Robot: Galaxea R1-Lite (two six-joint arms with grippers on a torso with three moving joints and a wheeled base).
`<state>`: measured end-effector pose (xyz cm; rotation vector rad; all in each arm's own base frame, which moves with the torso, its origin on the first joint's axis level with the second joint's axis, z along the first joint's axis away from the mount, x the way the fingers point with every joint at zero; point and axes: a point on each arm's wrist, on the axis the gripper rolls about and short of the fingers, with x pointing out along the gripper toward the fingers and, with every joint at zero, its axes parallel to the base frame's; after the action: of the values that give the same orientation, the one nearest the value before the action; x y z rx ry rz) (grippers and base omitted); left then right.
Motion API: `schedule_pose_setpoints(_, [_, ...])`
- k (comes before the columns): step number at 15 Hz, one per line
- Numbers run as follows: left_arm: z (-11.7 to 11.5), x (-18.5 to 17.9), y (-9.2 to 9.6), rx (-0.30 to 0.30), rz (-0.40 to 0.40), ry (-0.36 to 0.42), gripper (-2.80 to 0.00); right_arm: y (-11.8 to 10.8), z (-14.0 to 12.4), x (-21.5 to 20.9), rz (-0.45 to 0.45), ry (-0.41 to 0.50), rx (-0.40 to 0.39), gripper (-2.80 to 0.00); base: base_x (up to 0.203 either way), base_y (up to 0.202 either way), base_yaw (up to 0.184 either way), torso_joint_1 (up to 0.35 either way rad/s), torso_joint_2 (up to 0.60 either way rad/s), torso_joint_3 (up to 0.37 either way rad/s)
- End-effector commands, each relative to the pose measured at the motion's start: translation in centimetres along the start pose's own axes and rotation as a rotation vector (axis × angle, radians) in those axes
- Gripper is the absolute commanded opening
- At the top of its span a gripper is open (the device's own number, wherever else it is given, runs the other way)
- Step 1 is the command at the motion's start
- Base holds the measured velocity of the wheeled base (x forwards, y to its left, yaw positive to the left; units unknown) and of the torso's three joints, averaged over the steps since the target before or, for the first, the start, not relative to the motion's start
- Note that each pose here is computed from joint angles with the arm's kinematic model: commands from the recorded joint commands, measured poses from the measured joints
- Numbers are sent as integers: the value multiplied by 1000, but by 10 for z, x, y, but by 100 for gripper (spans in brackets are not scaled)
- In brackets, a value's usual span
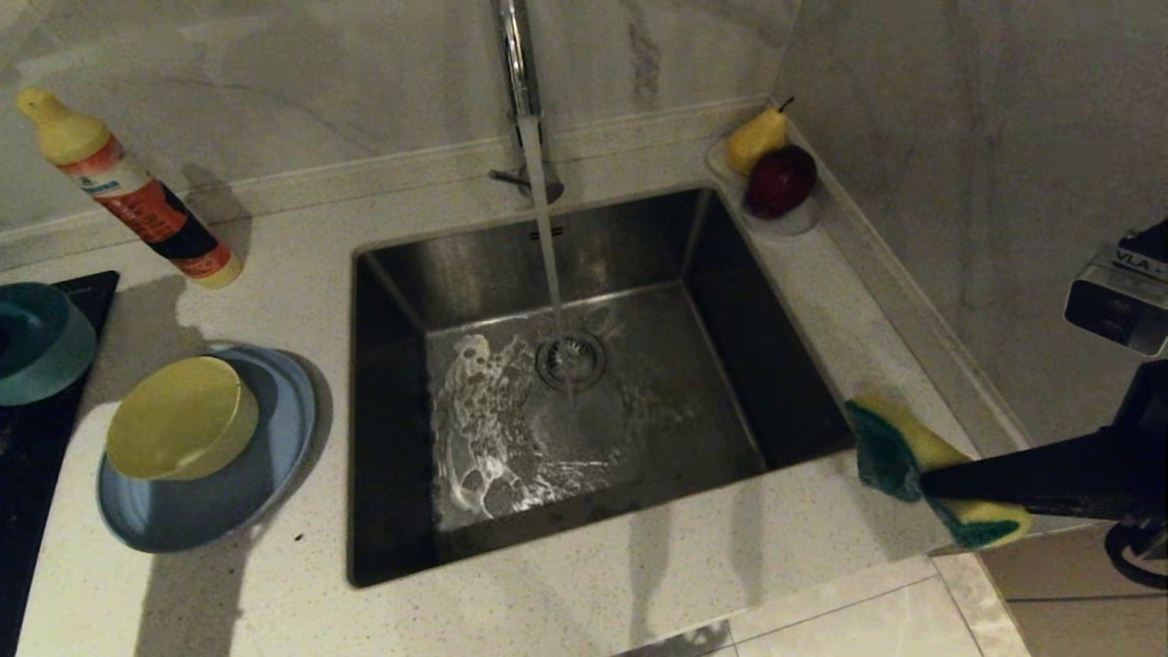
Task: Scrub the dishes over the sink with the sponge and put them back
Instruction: Place the bowl on the table
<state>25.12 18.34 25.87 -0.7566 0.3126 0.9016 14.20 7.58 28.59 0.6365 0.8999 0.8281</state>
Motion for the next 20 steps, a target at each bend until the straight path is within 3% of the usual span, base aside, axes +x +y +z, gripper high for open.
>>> schedule_pose_setpoints(1, [13,23,14,-56,31,13,-280,-1,-1,1,0,10,-3,-280,0,0,0,0,0,0])
schedule_pose_setpoints(9, [31,72,51,-152,60,78,-280,0,-3,1,7,16,-9,-280,0,0,0,0,0,0])
schedule_pose_setpoints(14, [39,87,49,-157,33,82,-280,0,1,3,7,17,-9,-280,0,0,0,0,0,0])
schedule_pose_setpoints(20, [54,109,38,-160,-79,117,-280,-1,-1,3,16,29,-6,-280,0,0,0,0,0,0])
